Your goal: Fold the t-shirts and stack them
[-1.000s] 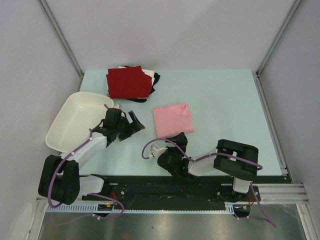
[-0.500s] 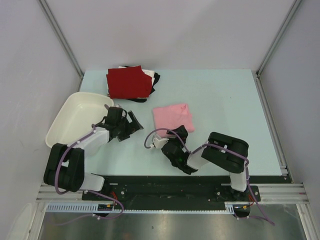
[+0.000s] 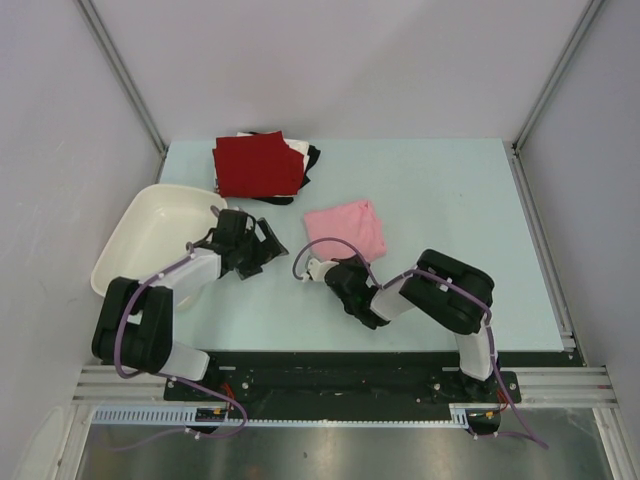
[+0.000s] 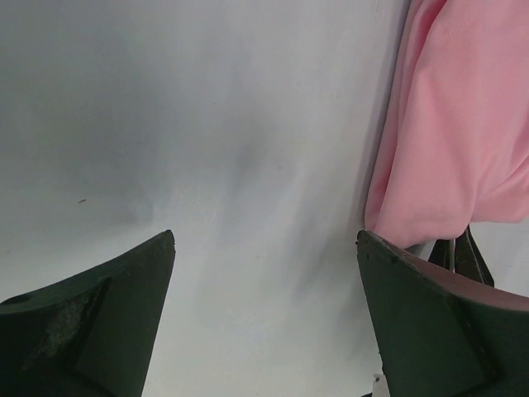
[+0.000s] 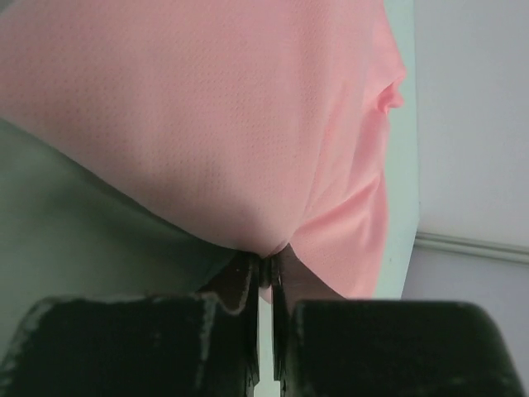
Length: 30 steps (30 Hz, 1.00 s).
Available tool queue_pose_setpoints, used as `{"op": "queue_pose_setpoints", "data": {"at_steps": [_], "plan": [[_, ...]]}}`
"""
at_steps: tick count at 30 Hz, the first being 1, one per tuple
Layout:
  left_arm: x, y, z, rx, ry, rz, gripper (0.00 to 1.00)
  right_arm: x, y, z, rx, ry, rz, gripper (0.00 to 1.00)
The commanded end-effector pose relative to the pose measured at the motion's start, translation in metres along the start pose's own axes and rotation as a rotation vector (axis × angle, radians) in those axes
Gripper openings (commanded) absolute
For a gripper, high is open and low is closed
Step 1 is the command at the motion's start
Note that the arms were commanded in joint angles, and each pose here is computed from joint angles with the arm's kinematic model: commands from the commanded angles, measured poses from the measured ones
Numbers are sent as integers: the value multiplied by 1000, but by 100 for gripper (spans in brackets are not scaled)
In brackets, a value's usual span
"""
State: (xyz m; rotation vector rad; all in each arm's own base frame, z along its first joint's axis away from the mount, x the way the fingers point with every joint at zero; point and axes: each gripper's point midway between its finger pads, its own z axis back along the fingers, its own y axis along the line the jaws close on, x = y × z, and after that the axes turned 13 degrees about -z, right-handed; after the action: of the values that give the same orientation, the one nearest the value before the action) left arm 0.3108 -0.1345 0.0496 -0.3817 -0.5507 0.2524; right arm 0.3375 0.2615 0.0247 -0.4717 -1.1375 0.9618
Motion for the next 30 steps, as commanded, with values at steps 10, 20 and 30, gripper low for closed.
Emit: {"op": "queue_pose_setpoints", "data": {"at_steps": [10, 20, 30], "plan": [[-28, -59, 46, -399, -26, 75, 99, 61, -37, 39, 6, -127, -122, 0], [-51, -93, 35, -524, 44, 179, 100, 77, -58, 60, -28, -161, -105, 0], [-58, -107, 18, -582, 65, 306, 100, 80, -61, 65, -28, -171, -117, 0]]}}
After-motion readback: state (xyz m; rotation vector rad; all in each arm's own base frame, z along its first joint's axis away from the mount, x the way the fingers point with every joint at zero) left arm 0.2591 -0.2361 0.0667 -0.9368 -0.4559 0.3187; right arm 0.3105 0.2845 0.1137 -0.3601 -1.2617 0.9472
